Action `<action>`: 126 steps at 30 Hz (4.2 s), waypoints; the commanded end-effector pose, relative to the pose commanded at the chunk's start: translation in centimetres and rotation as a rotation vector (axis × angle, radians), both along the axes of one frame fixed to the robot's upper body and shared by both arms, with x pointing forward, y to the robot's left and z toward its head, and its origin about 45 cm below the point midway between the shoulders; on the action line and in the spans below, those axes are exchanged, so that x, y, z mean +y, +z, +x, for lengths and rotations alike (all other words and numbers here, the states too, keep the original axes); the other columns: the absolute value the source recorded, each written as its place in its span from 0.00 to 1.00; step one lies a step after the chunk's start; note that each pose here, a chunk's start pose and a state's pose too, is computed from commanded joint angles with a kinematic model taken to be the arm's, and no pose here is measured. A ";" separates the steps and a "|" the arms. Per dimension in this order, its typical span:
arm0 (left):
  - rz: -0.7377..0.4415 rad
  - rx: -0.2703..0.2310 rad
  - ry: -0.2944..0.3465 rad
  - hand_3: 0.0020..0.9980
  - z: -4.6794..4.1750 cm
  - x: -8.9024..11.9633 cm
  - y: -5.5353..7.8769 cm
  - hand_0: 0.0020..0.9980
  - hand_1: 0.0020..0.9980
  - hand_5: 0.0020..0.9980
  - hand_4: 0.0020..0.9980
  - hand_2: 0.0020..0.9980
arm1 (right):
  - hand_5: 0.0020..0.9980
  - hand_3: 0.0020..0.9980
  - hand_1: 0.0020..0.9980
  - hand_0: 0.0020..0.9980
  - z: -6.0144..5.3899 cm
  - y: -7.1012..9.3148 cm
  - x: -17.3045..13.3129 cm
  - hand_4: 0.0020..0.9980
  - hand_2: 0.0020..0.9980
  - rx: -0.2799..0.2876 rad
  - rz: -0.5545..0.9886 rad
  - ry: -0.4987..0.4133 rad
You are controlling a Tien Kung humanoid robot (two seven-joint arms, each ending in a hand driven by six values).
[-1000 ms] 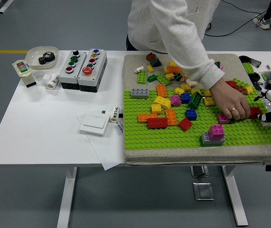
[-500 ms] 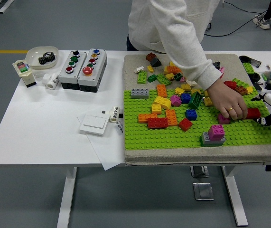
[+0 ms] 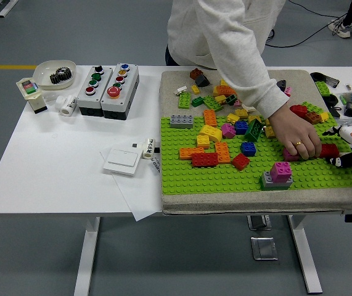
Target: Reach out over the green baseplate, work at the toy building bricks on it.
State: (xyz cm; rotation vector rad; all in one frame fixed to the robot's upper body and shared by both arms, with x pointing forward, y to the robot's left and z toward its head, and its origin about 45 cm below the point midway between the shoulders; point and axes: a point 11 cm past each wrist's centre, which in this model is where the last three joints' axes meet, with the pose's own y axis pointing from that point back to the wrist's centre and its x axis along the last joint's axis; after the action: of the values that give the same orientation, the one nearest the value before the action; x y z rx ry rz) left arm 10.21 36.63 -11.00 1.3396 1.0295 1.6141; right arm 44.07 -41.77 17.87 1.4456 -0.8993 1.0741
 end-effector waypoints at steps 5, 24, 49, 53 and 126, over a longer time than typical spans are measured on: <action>0.001 0.003 -0.001 0.55 -0.08 0.0 0.0 0.61 0.69 0.61 0.56 0.66 | 0.36 0.76 0.75 0.76 0.0 0.0 0.0 0.77 0.77 -0.008 0.005 0.000; -0.002 -0.004 -0.002 0.55 0.22 0.0 0.0 0.61 0.69 0.61 0.56 0.66 | 0.40 0.61 0.65 0.66 -0.1 -0.1 0.1 0.73 0.72 -0.013 0.012 0.000; -0.004 -0.006 -0.005 0.55 0.32 -0.1 0.0 0.61 0.69 0.61 0.56 0.65 | 0.39 0.55 0.47 0.39 -0.2 -0.1 0.2 0.62 0.58 -0.017 0.024 0.016; -0.004 -0.006 -0.006 0.55 0.34 0.0 0.1 0.61 0.69 0.61 0.56 0.65 | 0.39 0.55 0.47 0.39 -0.3 -0.1 0.2 0.62 0.58 -0.019 0.024 0.019; 0.008 0.015 0.010 0.55 -1.60 0.5 -0.3 0.61 0.68 0.61 0.56 0.65 | 0.33 0.52 0.44 0.33 -7.9 7.4 11.0 0.57 0.54 -0.083 0.108 0.363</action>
State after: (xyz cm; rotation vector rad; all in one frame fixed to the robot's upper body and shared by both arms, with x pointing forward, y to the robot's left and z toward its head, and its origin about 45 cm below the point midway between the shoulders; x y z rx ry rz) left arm 8.61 37.17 -11.29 1.3560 1.0414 1.6190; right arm 36.18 -30.79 25.23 1.7073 -0.7792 1.3782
